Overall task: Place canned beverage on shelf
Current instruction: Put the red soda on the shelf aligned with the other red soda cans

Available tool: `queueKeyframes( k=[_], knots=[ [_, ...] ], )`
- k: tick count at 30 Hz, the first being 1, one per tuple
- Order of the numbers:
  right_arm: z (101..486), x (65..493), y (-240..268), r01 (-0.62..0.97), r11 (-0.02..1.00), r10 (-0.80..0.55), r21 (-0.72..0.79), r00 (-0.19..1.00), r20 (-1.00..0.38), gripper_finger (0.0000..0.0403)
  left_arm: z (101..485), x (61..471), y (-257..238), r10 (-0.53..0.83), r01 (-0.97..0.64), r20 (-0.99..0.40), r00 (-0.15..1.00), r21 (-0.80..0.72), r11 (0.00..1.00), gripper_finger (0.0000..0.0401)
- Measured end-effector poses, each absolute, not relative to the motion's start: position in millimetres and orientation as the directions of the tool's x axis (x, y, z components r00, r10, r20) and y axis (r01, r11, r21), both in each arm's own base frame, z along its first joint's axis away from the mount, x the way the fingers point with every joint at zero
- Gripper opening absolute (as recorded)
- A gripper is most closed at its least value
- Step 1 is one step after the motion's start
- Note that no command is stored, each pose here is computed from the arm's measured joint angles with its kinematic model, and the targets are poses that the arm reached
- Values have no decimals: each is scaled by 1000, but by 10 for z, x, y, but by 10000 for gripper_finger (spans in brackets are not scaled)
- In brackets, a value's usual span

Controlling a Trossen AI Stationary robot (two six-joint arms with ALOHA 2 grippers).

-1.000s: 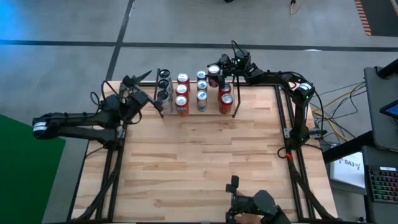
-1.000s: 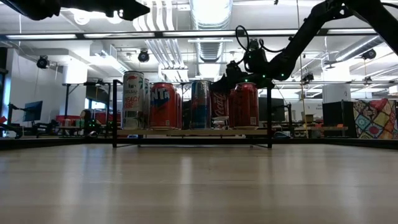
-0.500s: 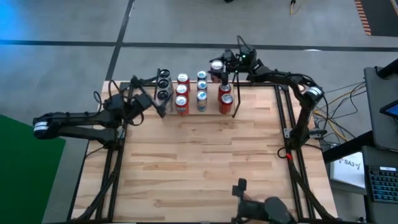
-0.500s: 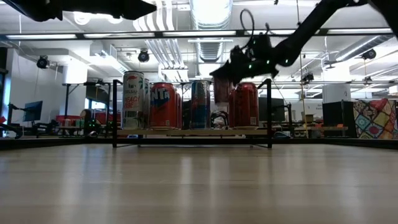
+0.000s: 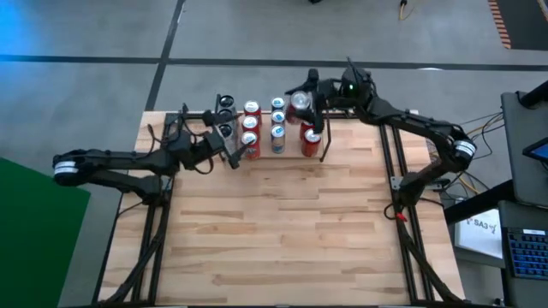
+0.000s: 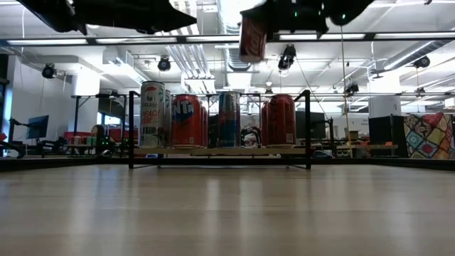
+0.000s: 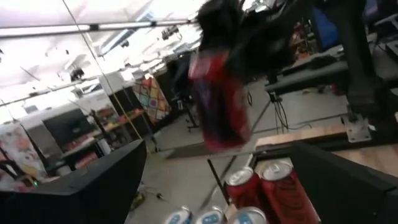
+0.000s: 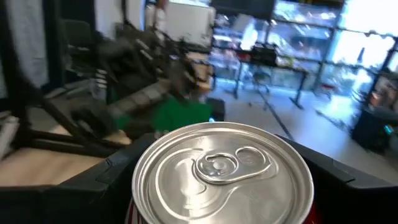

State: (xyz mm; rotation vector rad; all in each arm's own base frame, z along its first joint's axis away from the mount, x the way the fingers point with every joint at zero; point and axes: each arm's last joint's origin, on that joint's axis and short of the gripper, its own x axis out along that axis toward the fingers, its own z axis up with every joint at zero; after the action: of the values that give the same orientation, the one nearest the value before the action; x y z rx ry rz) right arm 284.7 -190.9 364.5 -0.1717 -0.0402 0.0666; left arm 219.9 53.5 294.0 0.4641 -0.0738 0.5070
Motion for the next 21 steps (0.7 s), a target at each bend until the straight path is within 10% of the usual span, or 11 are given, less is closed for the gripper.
queueKeyframes(
  k=[21],
  knots=[
    [3515, 3484, -754, -113, 945, 126, -308, 992, 21, 284, 2704, 2824, 557, 112, -145, 120, 986, 322, 936, 384]
  ],
)
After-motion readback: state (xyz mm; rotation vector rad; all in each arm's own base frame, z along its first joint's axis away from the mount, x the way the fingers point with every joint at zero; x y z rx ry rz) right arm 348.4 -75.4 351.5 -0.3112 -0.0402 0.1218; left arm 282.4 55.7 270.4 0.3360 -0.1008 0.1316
